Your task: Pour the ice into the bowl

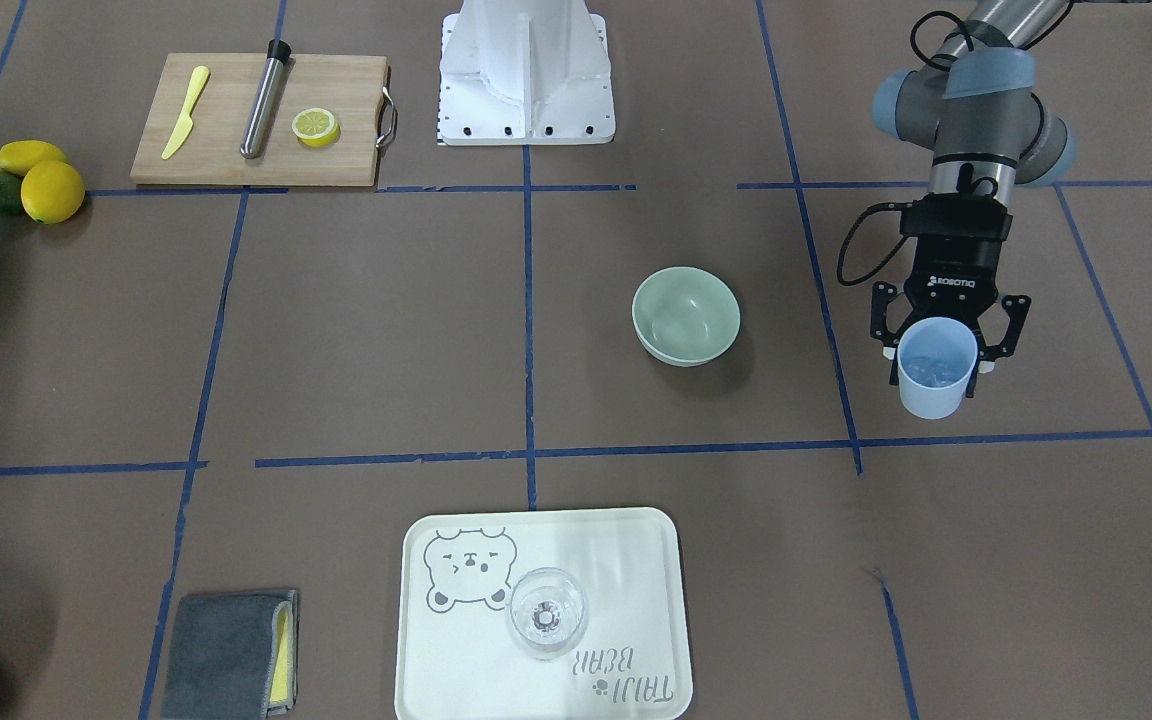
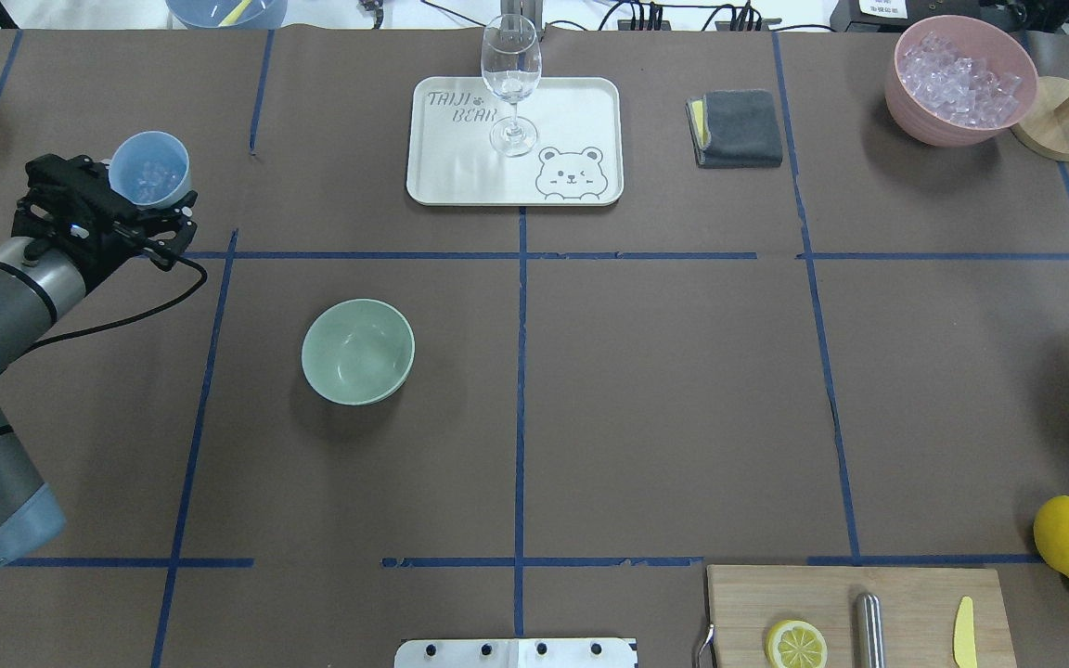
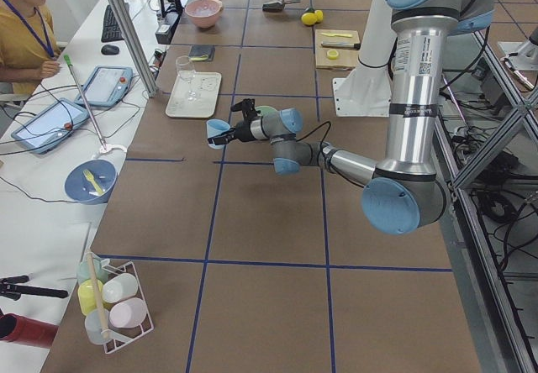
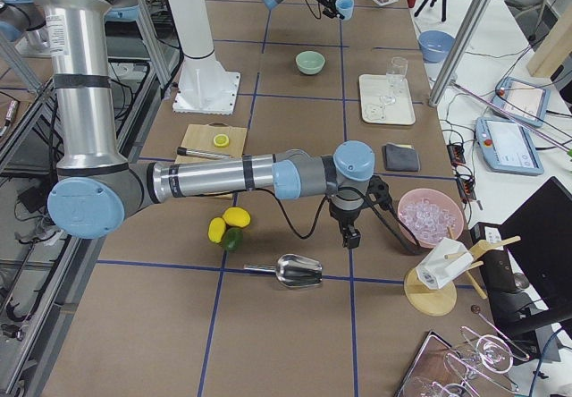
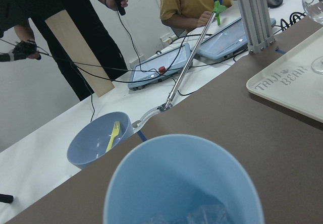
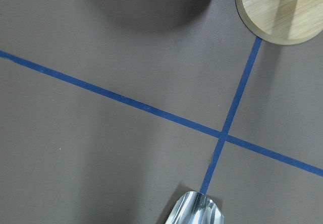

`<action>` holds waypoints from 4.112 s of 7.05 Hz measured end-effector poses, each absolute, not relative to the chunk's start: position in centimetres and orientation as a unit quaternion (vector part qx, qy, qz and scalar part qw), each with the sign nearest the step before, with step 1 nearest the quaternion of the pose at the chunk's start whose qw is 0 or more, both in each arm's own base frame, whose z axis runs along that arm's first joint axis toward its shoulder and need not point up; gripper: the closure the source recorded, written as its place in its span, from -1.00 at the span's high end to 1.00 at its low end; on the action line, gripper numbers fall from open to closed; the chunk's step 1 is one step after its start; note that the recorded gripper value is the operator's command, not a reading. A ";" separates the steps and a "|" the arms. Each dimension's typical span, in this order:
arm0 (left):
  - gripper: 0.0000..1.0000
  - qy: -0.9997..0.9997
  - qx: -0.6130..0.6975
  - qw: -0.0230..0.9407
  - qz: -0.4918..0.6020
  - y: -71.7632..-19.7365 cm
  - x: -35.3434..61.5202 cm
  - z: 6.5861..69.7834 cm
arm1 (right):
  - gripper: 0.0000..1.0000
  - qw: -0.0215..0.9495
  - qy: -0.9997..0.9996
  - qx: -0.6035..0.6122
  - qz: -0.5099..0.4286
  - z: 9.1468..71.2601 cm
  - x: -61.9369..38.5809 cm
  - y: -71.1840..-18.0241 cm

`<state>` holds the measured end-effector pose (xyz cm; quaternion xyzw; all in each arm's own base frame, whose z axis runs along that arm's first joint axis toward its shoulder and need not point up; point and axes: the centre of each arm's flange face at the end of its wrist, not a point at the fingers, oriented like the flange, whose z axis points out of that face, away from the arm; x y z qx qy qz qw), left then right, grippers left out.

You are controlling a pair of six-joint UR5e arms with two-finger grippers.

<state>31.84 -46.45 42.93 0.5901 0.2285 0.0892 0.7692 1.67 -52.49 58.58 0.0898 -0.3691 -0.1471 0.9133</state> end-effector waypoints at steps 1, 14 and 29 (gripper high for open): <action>-1.00 0.226 0.590 0.769 0.097 -46.1 33.8 41.8 | 1.00 0.913 -0.369 0.088 -0.146 58.8 1.7 -52.4; -1.00 -0.203 0.618 0.666 0.366 -38.7 45.8 38.1 | 1.00 0.916 -0.368 0.080 -0.137 60.3 2.8 -51.1; -1.00 -0.368 0.549 0.542 0.519 -36.1 47.9 37.1 | 1.00 0.918 -0.369 0.071 -0.126 61.6 3.6 -49.8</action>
